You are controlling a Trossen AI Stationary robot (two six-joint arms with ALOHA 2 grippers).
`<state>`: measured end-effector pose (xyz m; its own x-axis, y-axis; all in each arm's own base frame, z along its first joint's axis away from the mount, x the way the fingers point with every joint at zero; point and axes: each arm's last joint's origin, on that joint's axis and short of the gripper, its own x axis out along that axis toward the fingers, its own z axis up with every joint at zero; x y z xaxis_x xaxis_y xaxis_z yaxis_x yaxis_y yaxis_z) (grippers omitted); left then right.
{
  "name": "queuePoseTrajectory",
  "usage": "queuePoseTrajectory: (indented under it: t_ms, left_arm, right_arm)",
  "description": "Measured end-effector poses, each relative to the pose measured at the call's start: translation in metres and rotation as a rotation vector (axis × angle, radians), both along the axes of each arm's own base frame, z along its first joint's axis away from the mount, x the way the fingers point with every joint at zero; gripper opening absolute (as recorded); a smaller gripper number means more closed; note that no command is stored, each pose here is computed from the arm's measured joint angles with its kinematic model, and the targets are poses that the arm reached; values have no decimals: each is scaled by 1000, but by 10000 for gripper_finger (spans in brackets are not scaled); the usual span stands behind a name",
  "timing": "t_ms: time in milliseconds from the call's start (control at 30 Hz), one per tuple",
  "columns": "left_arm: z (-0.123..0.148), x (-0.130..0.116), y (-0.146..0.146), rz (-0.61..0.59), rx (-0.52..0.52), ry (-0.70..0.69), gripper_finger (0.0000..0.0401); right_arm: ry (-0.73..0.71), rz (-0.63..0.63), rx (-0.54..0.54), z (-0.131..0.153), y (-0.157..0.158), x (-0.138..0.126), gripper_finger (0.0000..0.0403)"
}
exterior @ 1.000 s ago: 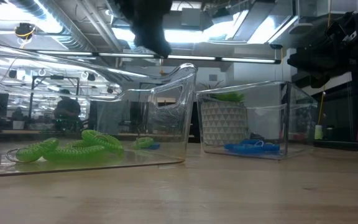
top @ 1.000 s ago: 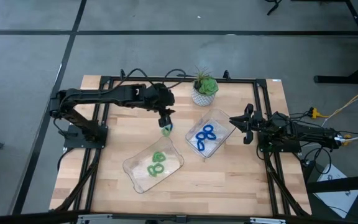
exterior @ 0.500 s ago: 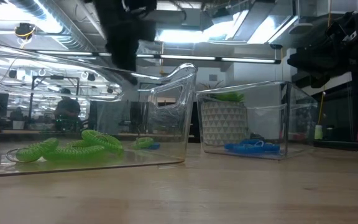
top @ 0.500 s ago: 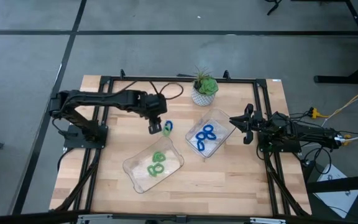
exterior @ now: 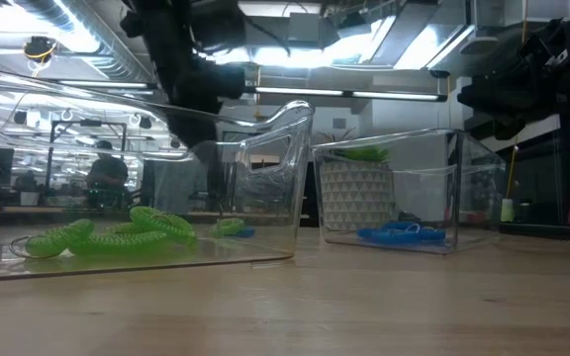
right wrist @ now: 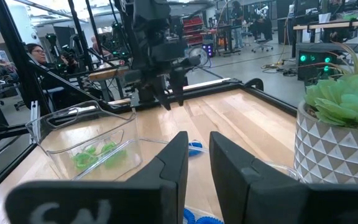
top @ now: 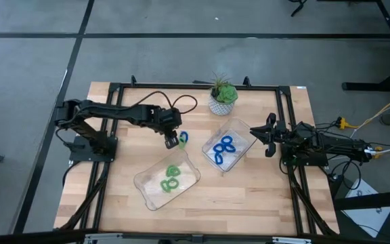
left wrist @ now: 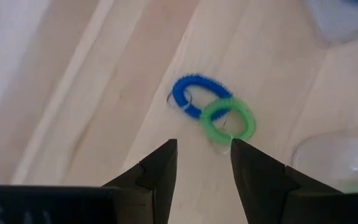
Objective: Sort spring keychains
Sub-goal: Put the green spring keychain into the bottom transparent bin
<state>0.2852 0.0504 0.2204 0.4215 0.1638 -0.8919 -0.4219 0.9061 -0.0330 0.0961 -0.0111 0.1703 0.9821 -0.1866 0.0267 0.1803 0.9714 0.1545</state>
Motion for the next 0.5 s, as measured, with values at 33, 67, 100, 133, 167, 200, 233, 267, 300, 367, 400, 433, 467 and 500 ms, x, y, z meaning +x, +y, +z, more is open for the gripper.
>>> queuePoseTrajectory:
  t_ms: [33, 67, 100, 133, 167, 200, 233, 267, 300, 367, 400, 433, 467, 500]
  left_arm:
    - [-3, 0, 0, 15, -9, 11, 145]
    - [-6, 2, 0, 29, -18, 14, 145]
    - [-9, 4, 0, 46, -30, 17, 145]
    - [-12, 5, 0, 62, -42, 28, 145]
    - [-16, 7, -1, 78, -52, 39, 145]
    - [-20, 8, -1, 91, -60, 47, 145]
    - [-23, 10, -1, 102, -66, 53, 145]
    - [-26, 12, -1, 109, -72, 56, 145]
    - [-30, 13, -1, 116, -82, 60, 146]
    - [-36, 17, -1, 115, -108, 61, 147]
    - [-39, 19, -1, 108, -124, 61, 147]
    - [-42, 20, -1, 105, -133, 65, 147]
    - [-45, 22, -1, 105, -134, 68, 148]
    - [-48, 23, -1, 105, -136, 73, 148]
  right_arm:
    - [0, 0, 0, 0, 0, 0, 67]
    - [0, 0, 0, 0, 0, 0, 67]
    - [0, 0, 0, 0, 0, 0, 67]
    - [0, 0, 0, 0, 0, 0, 67]
    - [1, 0, 0, 0, 0, 0, 67]
    - [0, 0, 0, 0, 0, 0, 67]
    - [0, 0, 0, 0, 0, 0, 67]
    - [1, 0, 0, 0, 0, 0, 67]
    - [1, 0, 0, 0, 0, 0, 67]
    - [0, 0, 0, 0, 0, 0, 67]
    - [1, 0, 0, 0, 0, 0, 67]
    - [0, 0, 0, 0, 0, 0, 67]
    - [0, 0, 0, 0, 0, 0, 67]
    - [1, 0, 0, 0, 0, 0, 67]
